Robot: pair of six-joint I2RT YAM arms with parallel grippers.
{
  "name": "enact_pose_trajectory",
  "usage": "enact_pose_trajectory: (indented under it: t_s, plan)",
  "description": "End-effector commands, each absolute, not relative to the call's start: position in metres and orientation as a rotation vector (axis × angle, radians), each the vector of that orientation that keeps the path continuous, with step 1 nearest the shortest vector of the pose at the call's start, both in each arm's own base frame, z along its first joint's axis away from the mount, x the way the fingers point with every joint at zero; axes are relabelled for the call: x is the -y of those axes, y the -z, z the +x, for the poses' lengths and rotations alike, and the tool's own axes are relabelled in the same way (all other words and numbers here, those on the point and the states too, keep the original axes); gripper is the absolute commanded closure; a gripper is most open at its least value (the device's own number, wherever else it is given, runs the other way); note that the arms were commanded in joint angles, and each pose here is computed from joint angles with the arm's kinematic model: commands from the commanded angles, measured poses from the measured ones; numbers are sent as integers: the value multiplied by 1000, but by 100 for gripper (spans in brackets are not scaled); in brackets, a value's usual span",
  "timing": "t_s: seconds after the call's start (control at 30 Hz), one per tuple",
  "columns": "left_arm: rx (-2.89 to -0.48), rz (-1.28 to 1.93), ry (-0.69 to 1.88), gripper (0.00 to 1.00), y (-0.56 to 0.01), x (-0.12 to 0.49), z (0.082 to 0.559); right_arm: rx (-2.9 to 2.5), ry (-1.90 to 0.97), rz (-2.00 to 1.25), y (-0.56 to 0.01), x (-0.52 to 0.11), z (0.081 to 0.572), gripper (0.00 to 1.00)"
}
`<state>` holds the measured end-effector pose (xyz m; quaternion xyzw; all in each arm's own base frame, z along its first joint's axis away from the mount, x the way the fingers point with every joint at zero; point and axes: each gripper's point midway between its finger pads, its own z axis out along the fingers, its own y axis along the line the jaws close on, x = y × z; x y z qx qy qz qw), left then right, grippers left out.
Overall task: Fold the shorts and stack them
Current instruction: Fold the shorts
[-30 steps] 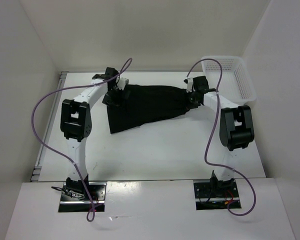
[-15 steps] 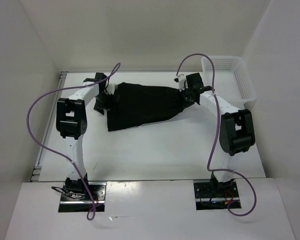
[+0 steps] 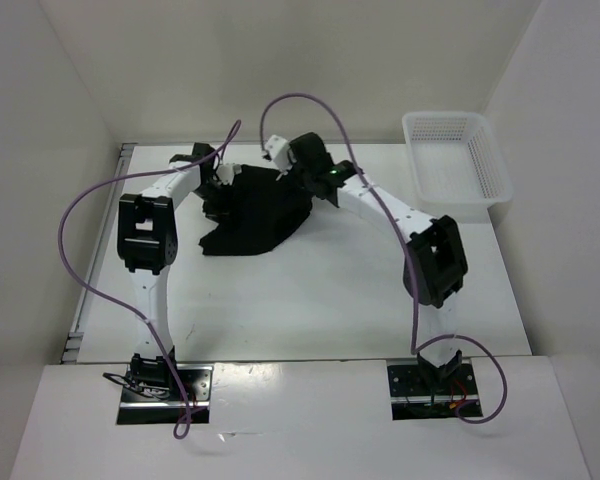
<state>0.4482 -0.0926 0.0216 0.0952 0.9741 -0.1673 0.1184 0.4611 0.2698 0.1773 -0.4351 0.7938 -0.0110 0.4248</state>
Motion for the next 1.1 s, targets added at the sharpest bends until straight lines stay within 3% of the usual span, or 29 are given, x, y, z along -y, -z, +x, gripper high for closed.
enact_pose_trajectory:
  t_s: [0.0,0.07,0.43,0.63,0.77,0.83,0.97,1.0,1.03,1.07]
  plan:
    - [-2930,286,642,58,7,109,428,-1851,89,-1170,-191,-328,465,100]
    - [-2921,288,641,63,3,109,429,-1808,52,-1225,-189,-363,448,100]
    - [-2897,187,625,63,-4,78,432,-1656,-46,-1351,-195,-457,420,100]
    - [-2891,137,632,49,-7,64,425,-1674,-20,-1353,-174,-461,427,100]
    - [-2873,87,603,33,-13,47,429,-1692,-14,-1339,-164,-465,426,99]
    - [-2840,55,588,22,-24,34,435,-1663,-33,-1347,-170,-477,417,87]
    - [-2793,-15,562,5,-40,8,442,-1621,-110,-1357,-183,-503,393,73]
    - [-2777,-30,553,0,-46,1,443,-1626,-147,-1358,-185,-507,384,67]
    - [-2761,-66,541,0,-51,-12,444,-1610,-180,-1384,-187,-515,373,53]
    - [-2749,-79,534,0,-54,-18,447,-1615,-196,-1381,-186,-517,371,47]
